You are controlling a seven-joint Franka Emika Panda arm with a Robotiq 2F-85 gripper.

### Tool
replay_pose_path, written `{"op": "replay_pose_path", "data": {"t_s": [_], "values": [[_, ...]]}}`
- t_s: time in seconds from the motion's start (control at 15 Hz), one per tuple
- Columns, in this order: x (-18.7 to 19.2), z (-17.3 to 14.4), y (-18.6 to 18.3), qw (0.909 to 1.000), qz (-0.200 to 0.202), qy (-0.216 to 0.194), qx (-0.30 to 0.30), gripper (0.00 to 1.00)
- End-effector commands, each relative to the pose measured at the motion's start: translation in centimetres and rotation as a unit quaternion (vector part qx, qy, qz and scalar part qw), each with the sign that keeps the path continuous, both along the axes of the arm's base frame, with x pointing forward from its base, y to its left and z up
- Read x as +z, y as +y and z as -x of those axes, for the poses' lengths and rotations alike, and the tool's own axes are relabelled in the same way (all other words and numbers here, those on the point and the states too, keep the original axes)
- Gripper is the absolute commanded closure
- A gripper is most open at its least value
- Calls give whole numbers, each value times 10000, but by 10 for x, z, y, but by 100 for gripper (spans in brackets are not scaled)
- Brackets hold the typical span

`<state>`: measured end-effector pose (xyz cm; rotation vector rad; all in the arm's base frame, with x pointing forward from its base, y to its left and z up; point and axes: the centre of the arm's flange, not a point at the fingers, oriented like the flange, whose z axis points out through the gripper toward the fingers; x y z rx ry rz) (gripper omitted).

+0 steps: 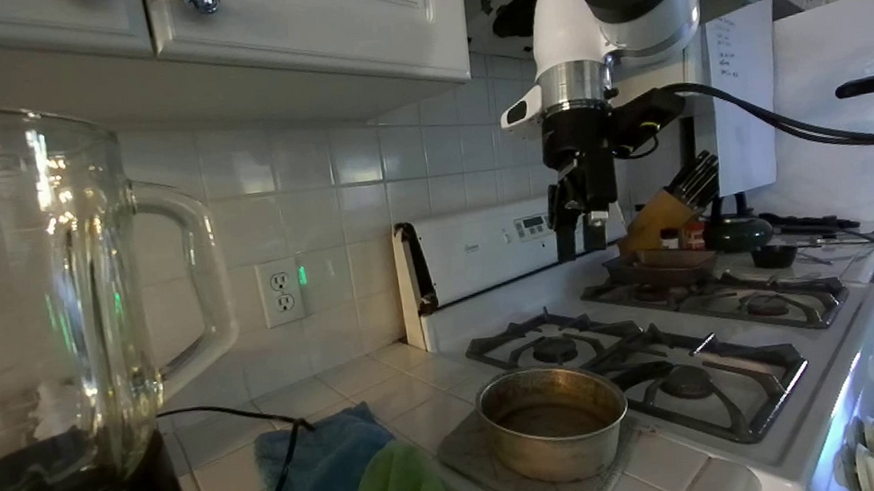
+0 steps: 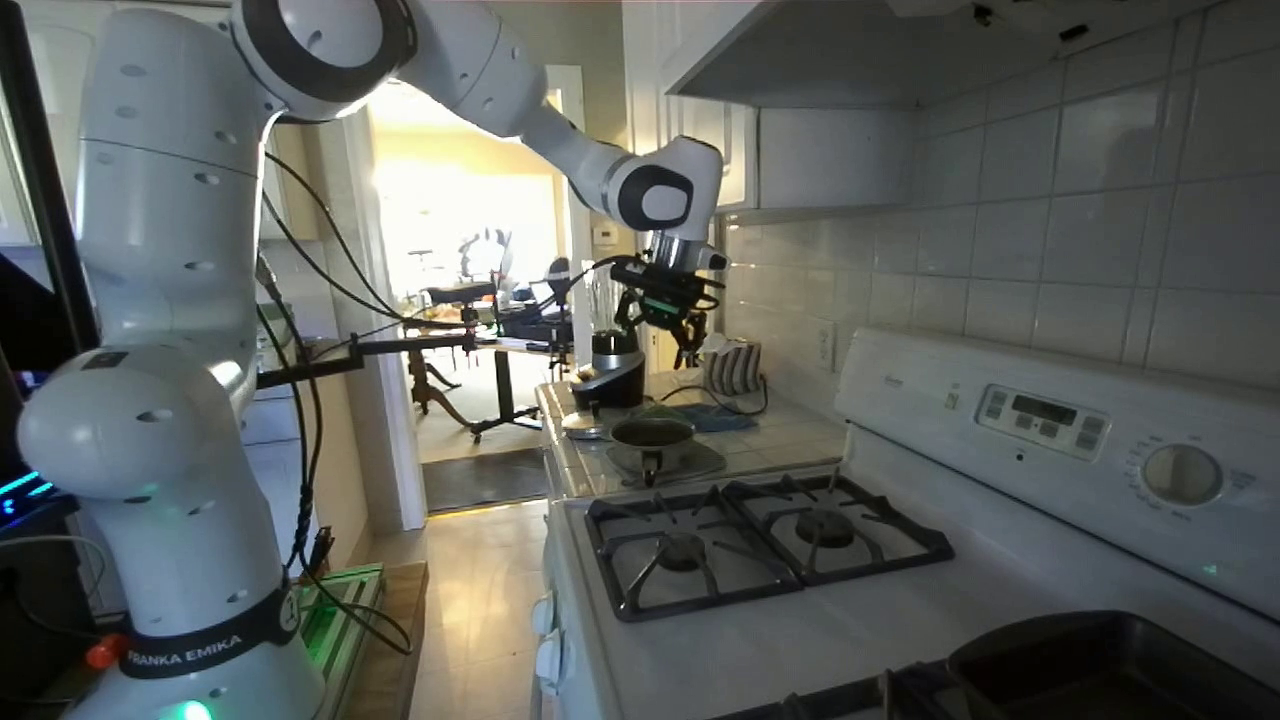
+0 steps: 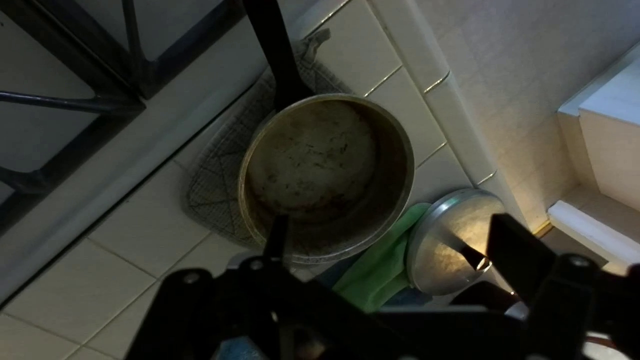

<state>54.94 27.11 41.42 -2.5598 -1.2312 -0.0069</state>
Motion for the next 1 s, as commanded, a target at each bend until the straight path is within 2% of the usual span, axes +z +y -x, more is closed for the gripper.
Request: {"op": "replay_pose_path", "data": {"t_s": [0.0,0.2,0.47,0.73,0.93], "values": [[0,-3,-10,9966,-440,-357,-605,0],[-6,-13,-8,9900,-809,-747,-883,0],[-24,-21,11,9800,-1294,-1170,-953,0],[-49,-27,42,9685,-1920,-1338,-854,0],[-69,-29,60,9645,-2211,-1268,-695,0]]}}
